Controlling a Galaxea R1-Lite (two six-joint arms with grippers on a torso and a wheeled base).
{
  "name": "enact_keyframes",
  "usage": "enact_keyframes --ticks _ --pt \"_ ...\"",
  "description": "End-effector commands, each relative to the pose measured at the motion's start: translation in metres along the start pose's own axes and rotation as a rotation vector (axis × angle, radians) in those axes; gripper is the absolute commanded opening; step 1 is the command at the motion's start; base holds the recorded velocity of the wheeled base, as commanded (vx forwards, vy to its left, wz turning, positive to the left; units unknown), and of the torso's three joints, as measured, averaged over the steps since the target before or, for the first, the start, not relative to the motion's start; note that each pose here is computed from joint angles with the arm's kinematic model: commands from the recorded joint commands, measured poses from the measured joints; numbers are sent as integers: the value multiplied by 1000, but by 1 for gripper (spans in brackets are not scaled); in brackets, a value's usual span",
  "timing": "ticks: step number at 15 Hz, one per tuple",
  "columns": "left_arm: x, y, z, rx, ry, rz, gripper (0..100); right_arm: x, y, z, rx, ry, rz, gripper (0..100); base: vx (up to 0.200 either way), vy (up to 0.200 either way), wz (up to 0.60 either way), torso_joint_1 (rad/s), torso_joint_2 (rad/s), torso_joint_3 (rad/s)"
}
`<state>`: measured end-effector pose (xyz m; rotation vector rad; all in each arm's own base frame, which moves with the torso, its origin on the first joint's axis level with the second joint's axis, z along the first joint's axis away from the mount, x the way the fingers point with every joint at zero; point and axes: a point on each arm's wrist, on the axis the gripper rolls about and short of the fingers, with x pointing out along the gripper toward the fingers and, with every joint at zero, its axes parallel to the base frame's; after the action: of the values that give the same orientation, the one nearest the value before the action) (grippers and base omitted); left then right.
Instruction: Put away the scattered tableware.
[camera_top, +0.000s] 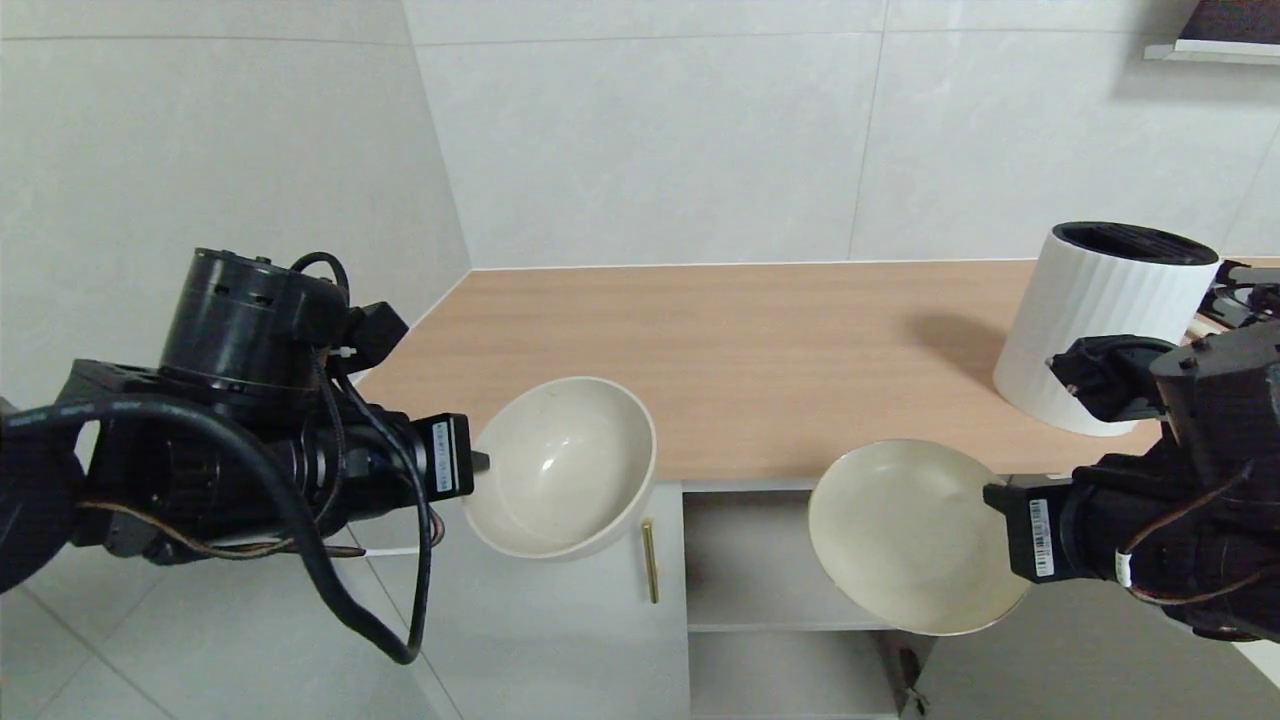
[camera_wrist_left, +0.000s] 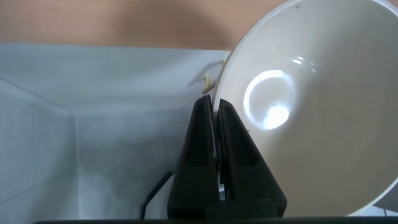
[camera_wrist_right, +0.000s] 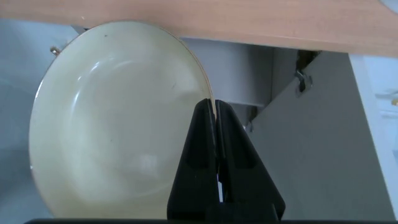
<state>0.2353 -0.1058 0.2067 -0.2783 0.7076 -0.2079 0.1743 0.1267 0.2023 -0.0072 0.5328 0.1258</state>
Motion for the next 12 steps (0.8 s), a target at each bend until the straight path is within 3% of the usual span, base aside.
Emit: enact_keyframes --ticks 1,9,12 --pt "6 -1 -2 6 19 7 0 7 2 -5 -15 29 -8 0 -200 0 0 17 -2 -2" --pt "6 -1 -3 9 21 6 0 12 4 -8 -26 47 -17 0 0 0 0 -5 11 6" --pt "6 -1 -3 10 21 6 0 16 5 -10 -33 57 -30 0 0 0 0 -136 360 229"
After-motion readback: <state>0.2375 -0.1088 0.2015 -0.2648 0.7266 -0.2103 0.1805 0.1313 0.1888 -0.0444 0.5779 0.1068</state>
